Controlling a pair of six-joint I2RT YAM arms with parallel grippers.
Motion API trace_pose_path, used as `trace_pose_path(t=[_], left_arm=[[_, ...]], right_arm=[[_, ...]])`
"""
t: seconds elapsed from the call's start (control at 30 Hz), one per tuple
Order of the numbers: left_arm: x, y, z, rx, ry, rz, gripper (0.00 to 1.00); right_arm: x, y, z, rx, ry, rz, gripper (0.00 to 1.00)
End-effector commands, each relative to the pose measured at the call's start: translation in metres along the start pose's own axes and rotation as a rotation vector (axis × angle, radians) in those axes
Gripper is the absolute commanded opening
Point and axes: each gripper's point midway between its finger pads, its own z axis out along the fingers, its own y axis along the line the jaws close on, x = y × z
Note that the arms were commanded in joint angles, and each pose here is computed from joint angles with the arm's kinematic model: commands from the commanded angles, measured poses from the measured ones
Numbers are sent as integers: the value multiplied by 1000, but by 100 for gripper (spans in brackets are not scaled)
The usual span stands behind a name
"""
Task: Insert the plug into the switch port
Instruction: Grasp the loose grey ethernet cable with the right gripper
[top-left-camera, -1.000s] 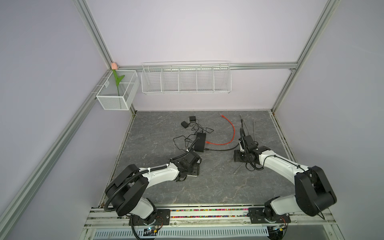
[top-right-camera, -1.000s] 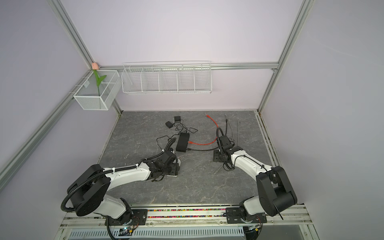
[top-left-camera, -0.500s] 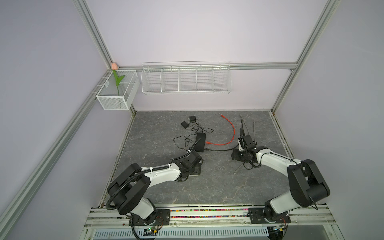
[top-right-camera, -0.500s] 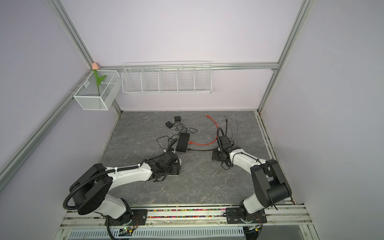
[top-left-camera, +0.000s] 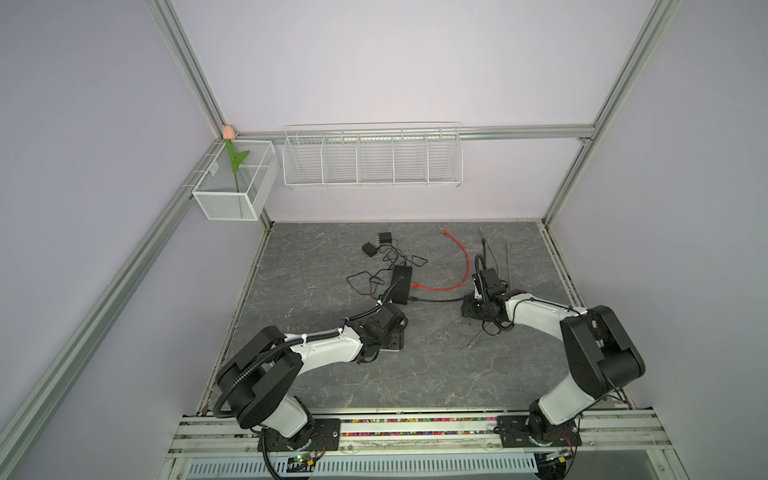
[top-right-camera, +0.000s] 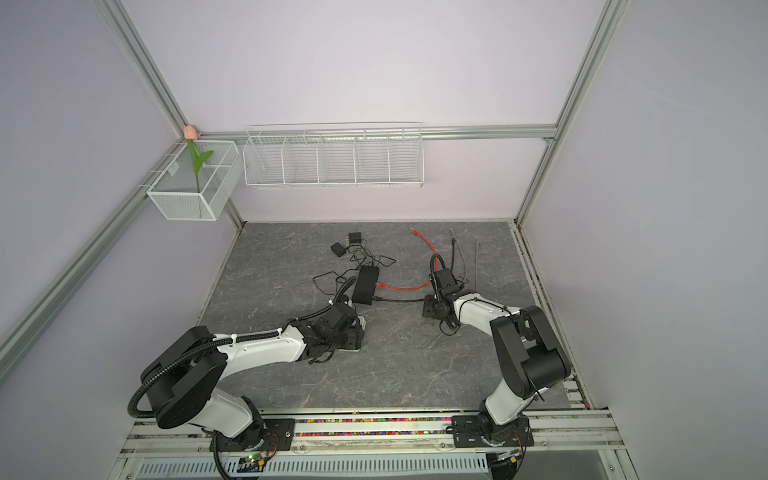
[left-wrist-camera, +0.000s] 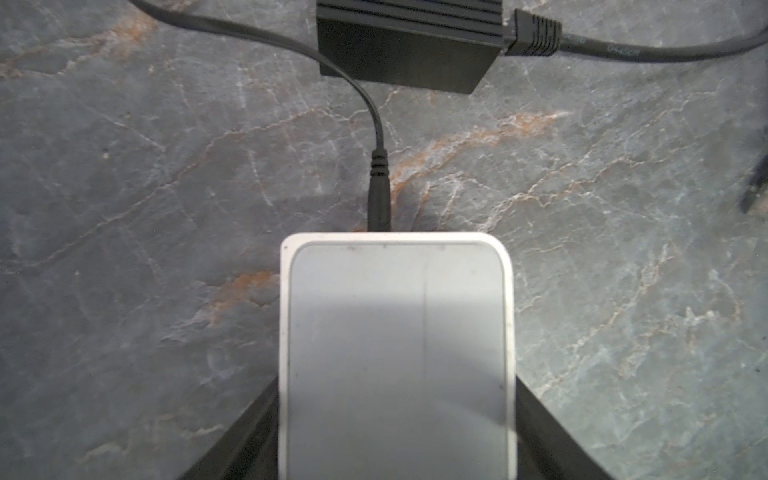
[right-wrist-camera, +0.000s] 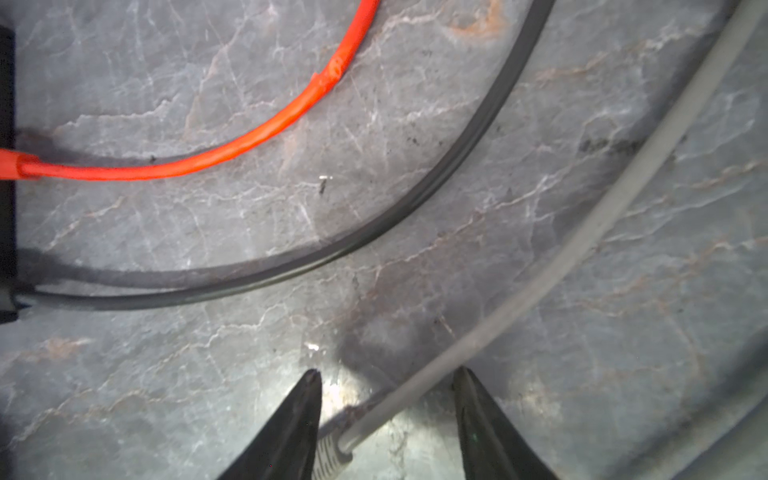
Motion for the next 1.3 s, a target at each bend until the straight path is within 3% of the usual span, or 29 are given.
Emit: trace_pose_path(t=[0.0,0.27,0.5,0.7,0.87,1.1,1.27], left_arm=[[9,-1,6,3,30,-19,99],[5,-1,-1,23,-3,-50,99],[-19,-4,-39,81,-120,-75,100],[-44,-12,-91,193,-273,-58,97],[-53,-36,-130,403,-400,6,85],[-48,-59,-148,550,-430,80,69],[-47,-87,-154,697,-429,96,62]], right_arm=[[14,-14,12,57,52,30,51],[17,-14,12,48,55,29,33],[21,-19,-1,54,29,54,14],[18,-18,-28,11,-42,96,10],[14,-11,-54,-65,-110,144,9],[5,7,-92,-227,-211,218,7],[1,28,-117,-427,-285,281,7]])
